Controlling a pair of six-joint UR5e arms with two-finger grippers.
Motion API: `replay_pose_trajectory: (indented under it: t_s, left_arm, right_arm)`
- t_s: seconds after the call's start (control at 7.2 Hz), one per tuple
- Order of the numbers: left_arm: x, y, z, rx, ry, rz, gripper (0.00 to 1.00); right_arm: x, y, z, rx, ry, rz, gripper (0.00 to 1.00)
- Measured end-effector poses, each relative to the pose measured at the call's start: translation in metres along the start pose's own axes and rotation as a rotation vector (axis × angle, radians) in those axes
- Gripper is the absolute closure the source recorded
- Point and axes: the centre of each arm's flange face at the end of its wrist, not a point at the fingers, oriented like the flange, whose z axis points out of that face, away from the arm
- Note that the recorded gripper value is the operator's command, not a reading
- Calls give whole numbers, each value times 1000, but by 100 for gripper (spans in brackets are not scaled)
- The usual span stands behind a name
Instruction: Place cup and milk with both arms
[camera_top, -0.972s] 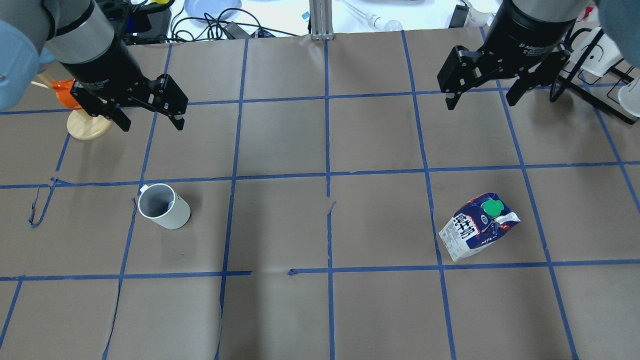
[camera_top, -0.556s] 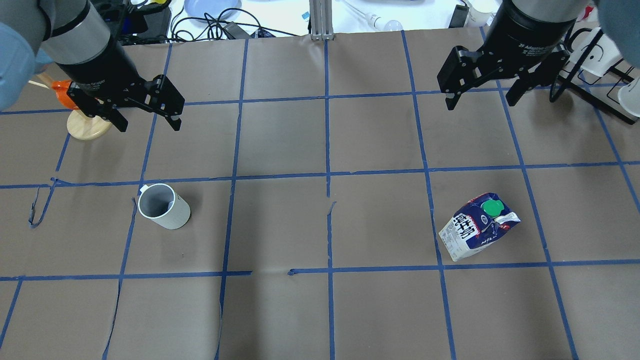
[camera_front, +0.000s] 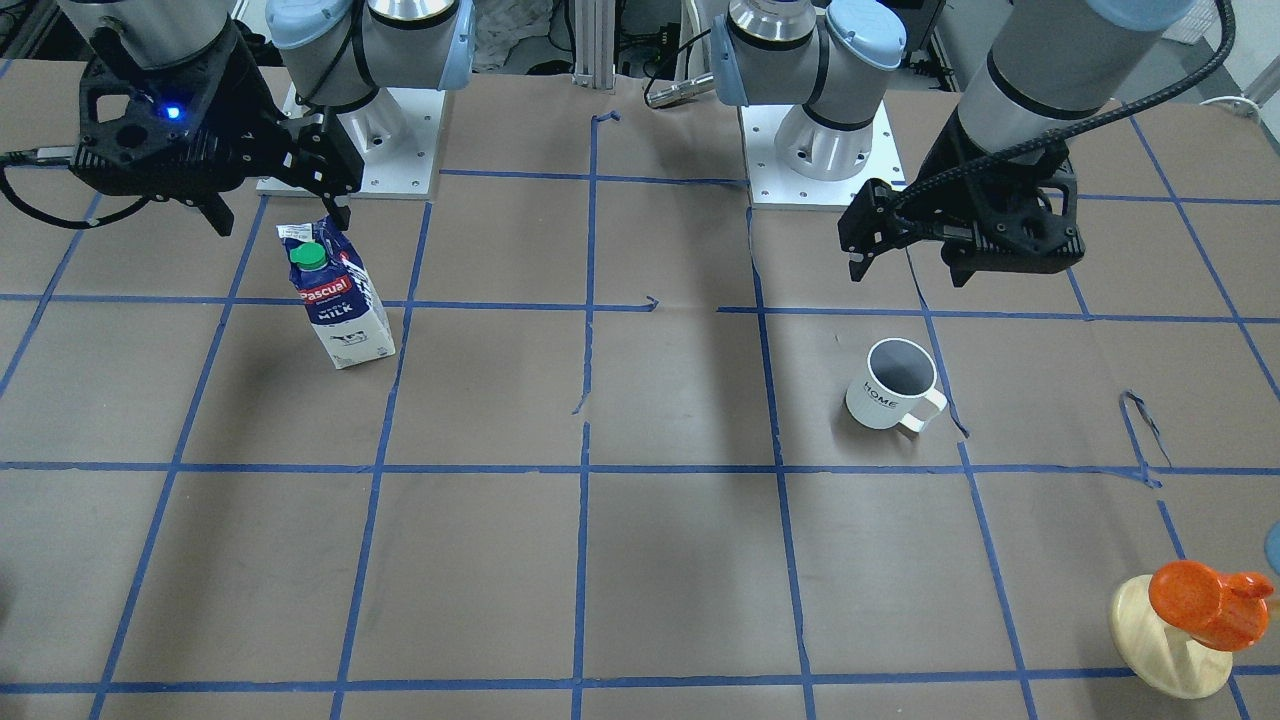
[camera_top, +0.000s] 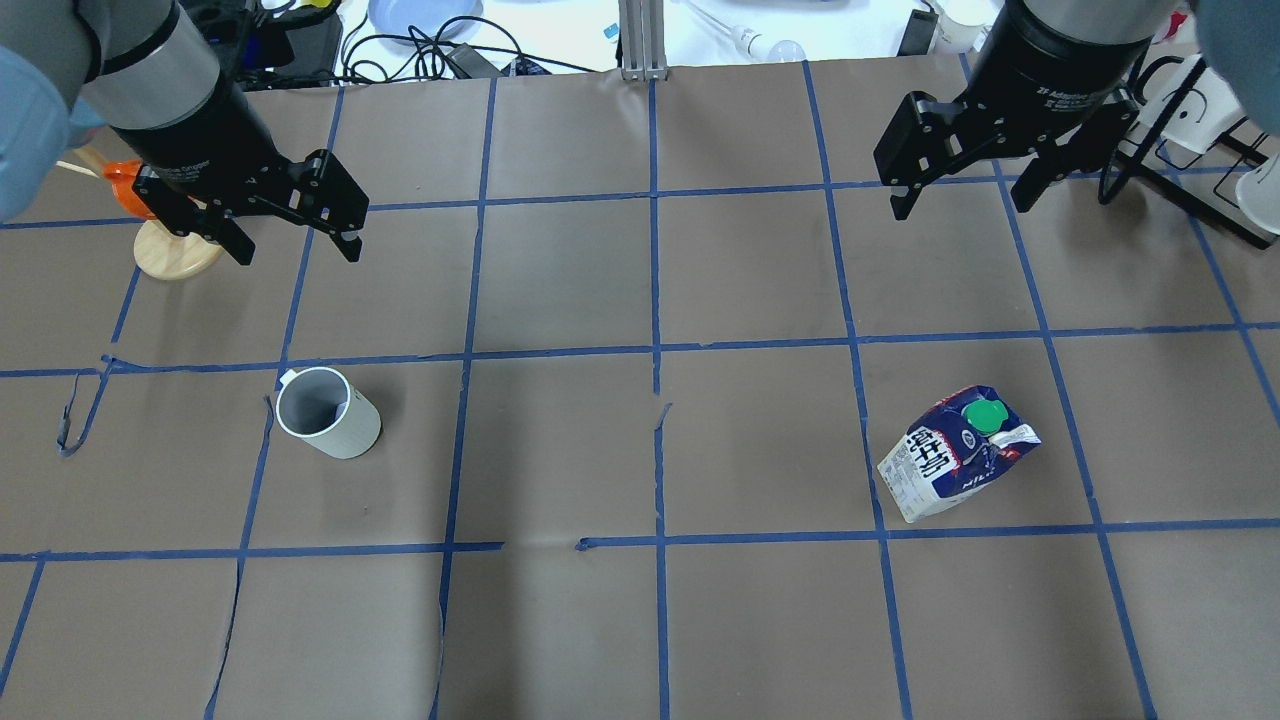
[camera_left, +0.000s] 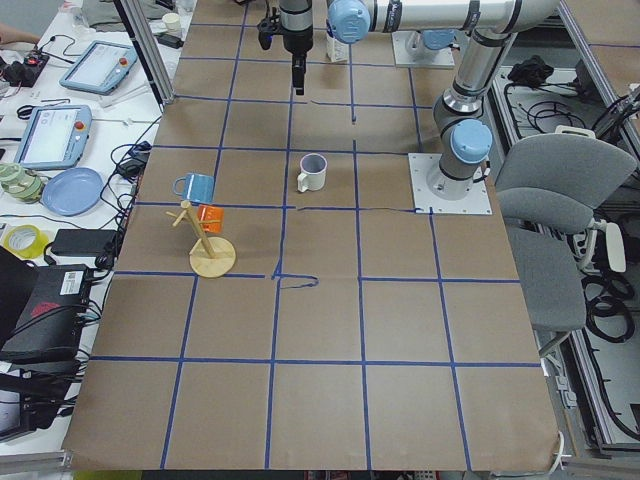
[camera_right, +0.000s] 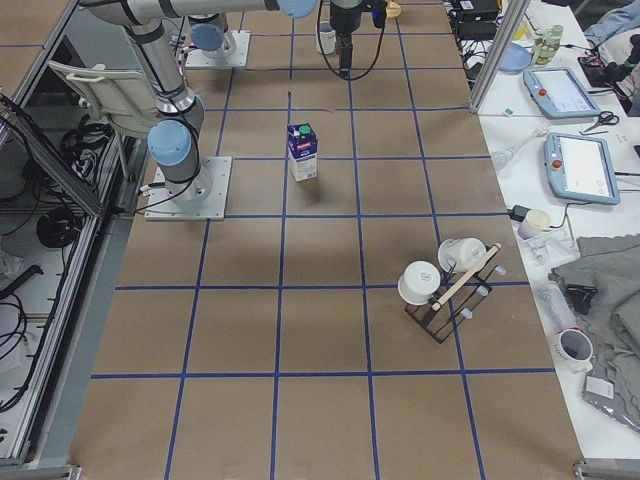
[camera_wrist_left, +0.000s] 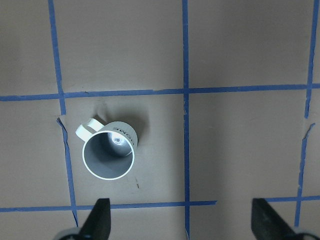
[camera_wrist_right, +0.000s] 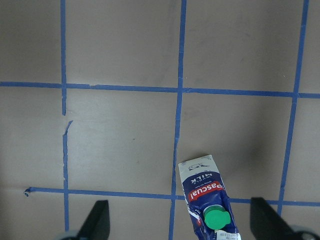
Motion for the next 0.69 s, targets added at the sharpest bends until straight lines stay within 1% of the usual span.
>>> replay_pose_trajectory:
  t_s: [0.69]
  left_arm:
    - [-2,-1,2,-3,0,4,0]
  right_arm:
    - [1,1,6,-9,4,0,0]
